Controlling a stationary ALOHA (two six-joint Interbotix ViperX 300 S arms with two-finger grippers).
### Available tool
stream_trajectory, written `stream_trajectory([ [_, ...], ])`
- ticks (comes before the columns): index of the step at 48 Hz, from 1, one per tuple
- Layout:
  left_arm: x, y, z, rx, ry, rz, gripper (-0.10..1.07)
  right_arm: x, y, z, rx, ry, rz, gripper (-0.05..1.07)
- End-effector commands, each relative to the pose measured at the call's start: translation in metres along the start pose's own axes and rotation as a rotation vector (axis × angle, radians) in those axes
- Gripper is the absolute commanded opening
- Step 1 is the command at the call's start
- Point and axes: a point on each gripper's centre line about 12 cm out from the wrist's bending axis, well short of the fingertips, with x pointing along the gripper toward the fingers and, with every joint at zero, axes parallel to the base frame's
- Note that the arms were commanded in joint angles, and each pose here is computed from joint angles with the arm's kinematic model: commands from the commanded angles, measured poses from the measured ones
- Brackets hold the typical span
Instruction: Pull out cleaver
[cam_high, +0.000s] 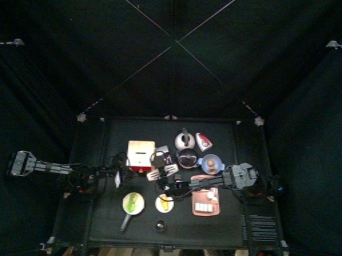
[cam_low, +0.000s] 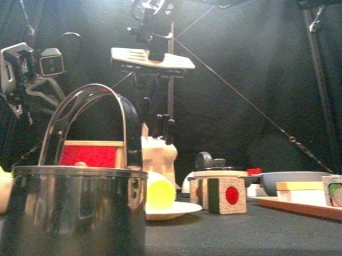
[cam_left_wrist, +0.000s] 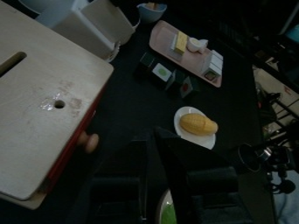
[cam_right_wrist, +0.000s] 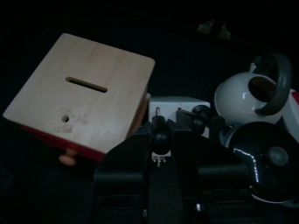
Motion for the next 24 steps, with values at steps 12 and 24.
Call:
stream_trajectory([
  [12, 0.001, -0.002, 0.005, 0.003, -0.019, -0.004, 0.58, -0.064, -0.007, 0.036, 0.059, -0.092, 0.063, 0.54],
  [24, 0.001, -0.002, 0.005, 0.003, -0.019, -0.004, 0.58, -0.104, -0.006, 0.038, 0.056, -0.155, 0.064, 0.54],
])
